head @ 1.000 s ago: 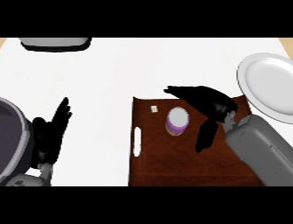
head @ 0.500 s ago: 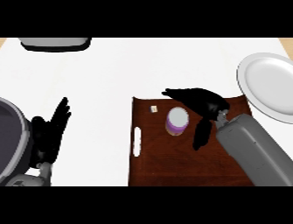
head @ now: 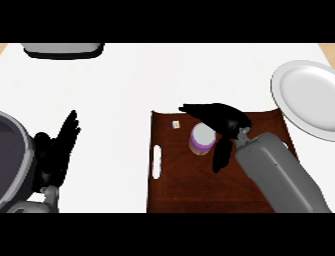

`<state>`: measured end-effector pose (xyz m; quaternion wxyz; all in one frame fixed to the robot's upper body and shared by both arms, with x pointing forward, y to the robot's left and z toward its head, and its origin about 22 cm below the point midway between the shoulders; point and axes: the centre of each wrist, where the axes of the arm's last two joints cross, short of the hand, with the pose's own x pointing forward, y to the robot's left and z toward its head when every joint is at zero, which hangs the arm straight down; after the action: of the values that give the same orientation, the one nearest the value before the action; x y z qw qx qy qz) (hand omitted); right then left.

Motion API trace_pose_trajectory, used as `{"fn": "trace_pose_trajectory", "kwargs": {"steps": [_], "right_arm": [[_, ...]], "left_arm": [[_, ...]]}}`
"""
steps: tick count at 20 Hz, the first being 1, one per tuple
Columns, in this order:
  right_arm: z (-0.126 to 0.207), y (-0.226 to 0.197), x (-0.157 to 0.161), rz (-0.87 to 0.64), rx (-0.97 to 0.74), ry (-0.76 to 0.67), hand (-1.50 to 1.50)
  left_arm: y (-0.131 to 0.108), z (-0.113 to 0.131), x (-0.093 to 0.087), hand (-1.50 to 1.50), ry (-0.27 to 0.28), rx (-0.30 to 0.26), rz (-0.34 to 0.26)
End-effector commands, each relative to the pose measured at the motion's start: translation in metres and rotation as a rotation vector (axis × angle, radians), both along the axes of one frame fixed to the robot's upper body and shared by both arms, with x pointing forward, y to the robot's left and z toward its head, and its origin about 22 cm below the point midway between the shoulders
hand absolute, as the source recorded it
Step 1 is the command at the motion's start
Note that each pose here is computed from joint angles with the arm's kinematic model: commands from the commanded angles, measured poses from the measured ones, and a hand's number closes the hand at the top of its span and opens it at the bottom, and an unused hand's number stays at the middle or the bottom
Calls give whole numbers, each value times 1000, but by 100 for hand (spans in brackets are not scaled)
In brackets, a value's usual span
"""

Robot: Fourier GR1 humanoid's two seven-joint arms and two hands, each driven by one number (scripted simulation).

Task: Pick the can from the tray and place it in the plate

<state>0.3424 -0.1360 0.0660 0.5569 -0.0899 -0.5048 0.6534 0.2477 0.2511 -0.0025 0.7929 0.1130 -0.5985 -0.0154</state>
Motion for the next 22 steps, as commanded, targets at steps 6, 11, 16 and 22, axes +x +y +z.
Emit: {"fn": "trace_pose_trajectory", "kwargs": {"steps": [6, 11, 16, 22], "right_arm": [[-39, -2, -12, 67, -44, -17, 150], [-20, -10, 10, 66, -14, -97, 150], [-33, -22, 18, 28, -14, -204, 150], [-32, -123, 4, -145, 12, -284, 150]], "left_arm": [[-8, -15, 5, 0, 1, 0, -1], [-1, -8, -1, 0, 5, -10, -1], [-2, -13, 3, 0, 15, 10, 12], [19, -7, 3, 0, 6, 8, 15]]}}
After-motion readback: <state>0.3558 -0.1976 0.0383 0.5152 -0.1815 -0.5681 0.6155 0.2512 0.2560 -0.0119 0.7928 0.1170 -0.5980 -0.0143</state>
